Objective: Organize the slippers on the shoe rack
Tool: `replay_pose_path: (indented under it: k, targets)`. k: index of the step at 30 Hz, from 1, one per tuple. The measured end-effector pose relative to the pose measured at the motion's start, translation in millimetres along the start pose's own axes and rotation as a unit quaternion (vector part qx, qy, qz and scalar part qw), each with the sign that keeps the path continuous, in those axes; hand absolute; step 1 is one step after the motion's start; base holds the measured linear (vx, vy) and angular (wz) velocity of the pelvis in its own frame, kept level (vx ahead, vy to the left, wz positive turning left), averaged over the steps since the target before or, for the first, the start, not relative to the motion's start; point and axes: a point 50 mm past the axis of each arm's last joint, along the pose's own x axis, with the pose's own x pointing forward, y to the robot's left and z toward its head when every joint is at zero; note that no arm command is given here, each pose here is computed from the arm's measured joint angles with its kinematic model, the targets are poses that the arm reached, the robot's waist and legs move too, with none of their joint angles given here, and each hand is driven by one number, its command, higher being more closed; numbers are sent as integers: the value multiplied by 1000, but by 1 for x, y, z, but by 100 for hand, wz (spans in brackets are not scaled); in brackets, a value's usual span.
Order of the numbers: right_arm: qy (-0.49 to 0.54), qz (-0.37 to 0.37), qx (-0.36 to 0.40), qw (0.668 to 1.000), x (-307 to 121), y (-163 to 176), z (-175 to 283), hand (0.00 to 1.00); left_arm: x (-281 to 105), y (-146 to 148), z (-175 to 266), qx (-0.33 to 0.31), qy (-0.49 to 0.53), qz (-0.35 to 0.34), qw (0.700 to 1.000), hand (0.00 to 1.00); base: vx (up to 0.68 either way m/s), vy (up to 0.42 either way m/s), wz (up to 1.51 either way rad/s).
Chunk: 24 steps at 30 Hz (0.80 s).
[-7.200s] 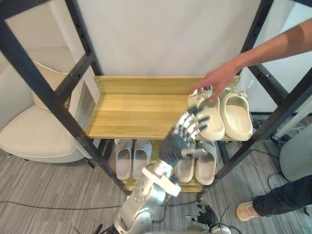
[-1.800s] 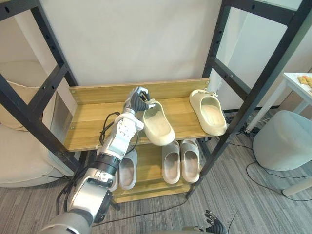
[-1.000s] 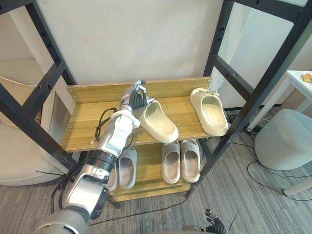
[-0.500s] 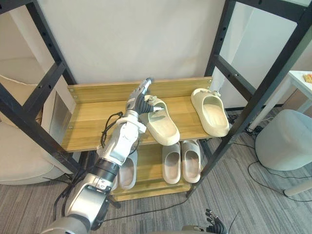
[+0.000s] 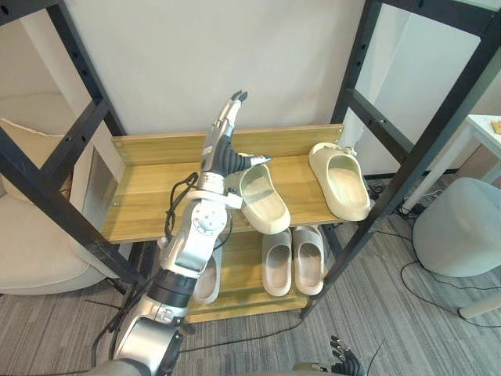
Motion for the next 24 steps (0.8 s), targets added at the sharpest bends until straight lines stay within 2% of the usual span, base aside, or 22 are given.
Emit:
replay_pose_path:
  k: [24]
  targets:
    - [0,1,5,1000,0,2,0,0,-18,-5,-56,29,131,-26,991,0,0,0,0]
